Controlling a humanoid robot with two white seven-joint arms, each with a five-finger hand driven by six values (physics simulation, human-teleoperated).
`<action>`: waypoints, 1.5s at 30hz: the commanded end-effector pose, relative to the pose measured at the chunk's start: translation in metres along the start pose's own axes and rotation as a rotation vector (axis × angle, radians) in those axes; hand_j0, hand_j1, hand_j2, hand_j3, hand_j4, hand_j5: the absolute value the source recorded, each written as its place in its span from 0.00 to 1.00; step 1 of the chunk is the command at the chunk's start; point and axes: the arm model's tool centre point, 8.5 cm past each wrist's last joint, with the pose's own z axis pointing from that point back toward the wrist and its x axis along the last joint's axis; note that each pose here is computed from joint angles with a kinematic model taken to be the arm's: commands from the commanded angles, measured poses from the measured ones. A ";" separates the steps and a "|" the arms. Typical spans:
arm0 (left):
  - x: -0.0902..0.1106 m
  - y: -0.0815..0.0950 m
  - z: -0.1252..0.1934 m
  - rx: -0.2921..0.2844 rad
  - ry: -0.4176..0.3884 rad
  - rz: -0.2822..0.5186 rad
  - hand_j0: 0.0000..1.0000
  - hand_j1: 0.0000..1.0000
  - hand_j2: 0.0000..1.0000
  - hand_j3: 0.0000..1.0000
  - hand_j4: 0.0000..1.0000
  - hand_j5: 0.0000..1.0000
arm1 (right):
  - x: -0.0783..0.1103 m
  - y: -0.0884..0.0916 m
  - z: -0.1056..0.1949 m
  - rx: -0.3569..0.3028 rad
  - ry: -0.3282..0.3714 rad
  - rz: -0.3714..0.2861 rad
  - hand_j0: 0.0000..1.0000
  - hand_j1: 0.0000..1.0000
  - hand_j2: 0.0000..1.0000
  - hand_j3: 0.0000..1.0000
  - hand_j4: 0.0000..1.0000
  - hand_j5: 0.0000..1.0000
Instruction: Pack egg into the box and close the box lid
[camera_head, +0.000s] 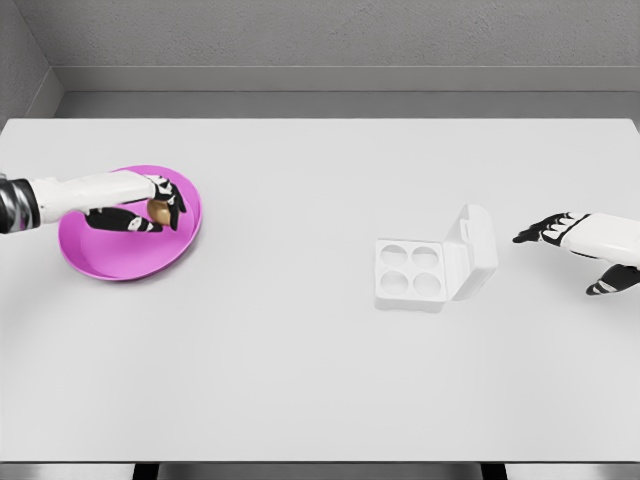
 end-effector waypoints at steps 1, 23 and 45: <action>0.009 0.009 0.007 0.025 -0.034 0.004 0.35 0.35 0.35 0.35 0.35 0.35 | 0.000 -0.001 0.001 -0.005 0.000 -0.005 1.00 1.00 1.00 1.00 1.00 1.00; 0.032 0.005 0.009 0.075 -0.157 0.099 0.35 0.35 0.35 0.35 0.35 0.35 | 0.007 -0.002 0.001 0.006 -0.018 0.013 1.00 1.00 1.00 1.00 1.00 1.00; 0.084 -0.002 -0.050 0.160 -0.421 0.264 0.36 0.36 0.36 0.36 0.36 0.36 | 0.010 -0.003 0.000 0.009 -0.026 0.021 1.00 1.00 1.00 1.00 1.00 1.00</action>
